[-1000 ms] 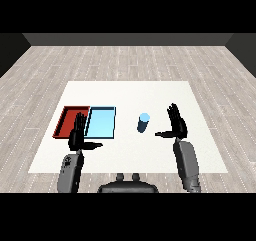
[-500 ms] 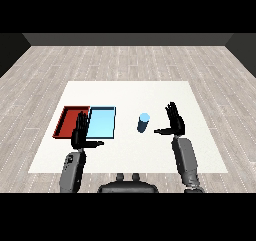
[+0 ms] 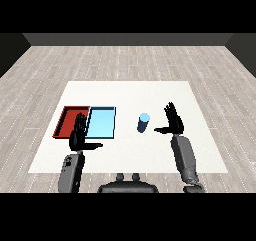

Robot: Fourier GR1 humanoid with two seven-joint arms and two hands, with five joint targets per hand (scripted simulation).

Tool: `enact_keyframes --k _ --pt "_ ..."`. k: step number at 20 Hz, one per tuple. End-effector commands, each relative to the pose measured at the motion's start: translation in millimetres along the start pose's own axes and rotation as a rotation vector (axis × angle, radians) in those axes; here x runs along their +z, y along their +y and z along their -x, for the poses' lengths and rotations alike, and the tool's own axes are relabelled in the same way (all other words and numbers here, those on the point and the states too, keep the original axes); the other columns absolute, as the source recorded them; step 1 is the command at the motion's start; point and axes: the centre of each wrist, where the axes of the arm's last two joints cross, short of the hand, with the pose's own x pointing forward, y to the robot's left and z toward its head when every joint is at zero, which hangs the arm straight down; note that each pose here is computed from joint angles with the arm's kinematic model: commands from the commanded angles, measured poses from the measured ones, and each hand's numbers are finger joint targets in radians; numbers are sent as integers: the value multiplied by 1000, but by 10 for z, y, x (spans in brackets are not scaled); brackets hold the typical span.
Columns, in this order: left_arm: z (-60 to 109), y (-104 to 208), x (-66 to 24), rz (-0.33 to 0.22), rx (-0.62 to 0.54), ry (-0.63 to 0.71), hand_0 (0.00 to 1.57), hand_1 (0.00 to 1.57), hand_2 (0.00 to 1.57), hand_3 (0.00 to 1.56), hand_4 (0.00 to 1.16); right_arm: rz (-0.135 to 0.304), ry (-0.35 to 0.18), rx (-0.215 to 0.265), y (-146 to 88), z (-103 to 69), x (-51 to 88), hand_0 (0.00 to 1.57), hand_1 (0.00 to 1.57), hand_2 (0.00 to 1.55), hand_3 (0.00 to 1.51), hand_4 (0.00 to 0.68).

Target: Pick the blue can and put it in the blue box

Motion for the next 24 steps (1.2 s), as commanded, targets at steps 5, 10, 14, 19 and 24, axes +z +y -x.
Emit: enact_keyframes --k 5,10,14,19,24 --pt "-19 -45 45 -23 -17 -4 0 0 0 0 0 26 65 -40 145 338 -159 0 0 0 0 0" --pt "38 75 -31 -7 38 -30 0 0 0 0 0 35 94 -40 169 466 -61 0 0 0 0 0" --pt "-114 316 -143 -24 24 -4 0 0 0 0 0 32 97 -63 274 434 -198 0 0 0 0 0" --pt "-9 85 82 -34 13 -14 0 0 0 0 0 24 140 -67 306 556 -311 0 0 0 0 0" --pt "69 146 64 -24 10 -7 0 0 0 0 0 10 133 -77 375 598 -214 0 0 0 0 0"
